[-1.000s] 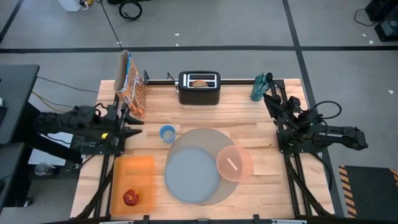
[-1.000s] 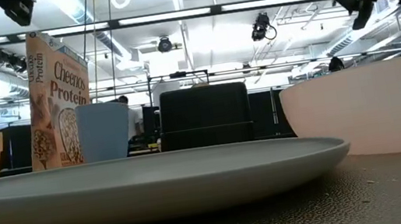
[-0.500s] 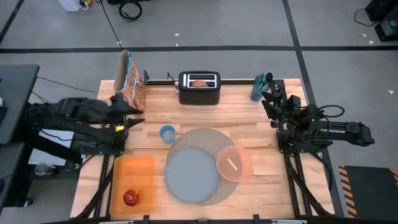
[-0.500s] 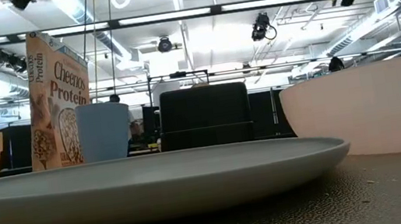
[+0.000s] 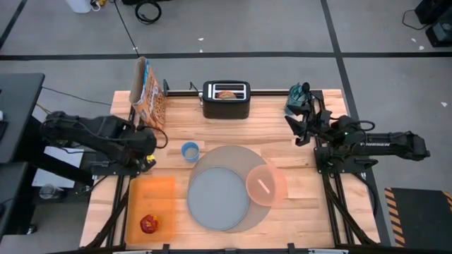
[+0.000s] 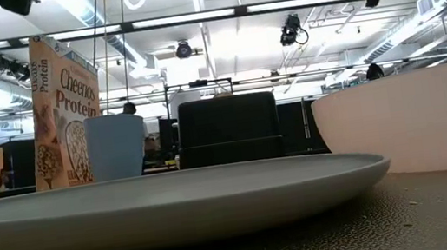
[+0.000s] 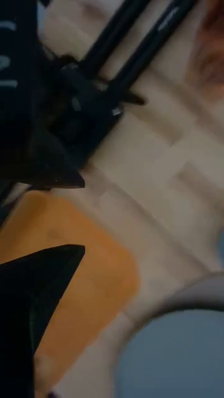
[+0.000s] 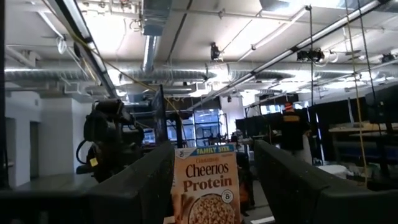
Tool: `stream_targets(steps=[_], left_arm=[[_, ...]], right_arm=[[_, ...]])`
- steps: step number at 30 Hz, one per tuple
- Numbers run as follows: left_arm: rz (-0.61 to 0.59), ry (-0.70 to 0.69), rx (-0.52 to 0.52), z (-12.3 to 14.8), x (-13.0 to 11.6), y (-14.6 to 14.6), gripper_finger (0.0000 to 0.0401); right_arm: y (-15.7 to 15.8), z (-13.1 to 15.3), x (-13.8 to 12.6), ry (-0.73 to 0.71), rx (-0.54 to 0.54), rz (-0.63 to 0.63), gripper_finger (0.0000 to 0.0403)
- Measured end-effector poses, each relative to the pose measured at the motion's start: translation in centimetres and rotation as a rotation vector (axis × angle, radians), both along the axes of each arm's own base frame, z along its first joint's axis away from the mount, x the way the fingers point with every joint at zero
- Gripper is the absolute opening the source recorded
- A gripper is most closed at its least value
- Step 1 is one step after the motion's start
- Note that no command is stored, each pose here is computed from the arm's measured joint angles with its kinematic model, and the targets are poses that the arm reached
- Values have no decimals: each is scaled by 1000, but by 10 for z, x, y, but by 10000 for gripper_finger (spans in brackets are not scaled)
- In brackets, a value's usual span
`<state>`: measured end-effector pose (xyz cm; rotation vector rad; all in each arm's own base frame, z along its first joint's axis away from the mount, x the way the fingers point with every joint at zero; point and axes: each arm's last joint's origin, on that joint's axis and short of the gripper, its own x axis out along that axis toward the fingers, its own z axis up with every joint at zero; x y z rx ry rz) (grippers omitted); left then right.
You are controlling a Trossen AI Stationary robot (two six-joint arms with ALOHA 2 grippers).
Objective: Arrange a breakfast setting
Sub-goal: Pour the cereal from the yellow cereal box into the orange bowl
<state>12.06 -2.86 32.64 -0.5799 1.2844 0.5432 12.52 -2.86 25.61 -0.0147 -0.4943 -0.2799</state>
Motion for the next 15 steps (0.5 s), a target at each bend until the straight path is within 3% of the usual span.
stream_targets(steps=[8, 15], left_arm=[[116, -144, 248, -6, -12, -17, 167], [201, -199, 382, -44, -21, -29, 167]], right_arm=[[2, 0, 0, 11, -62, 34, 228], [2, 0, 1, 26, -83, 26, 228]])
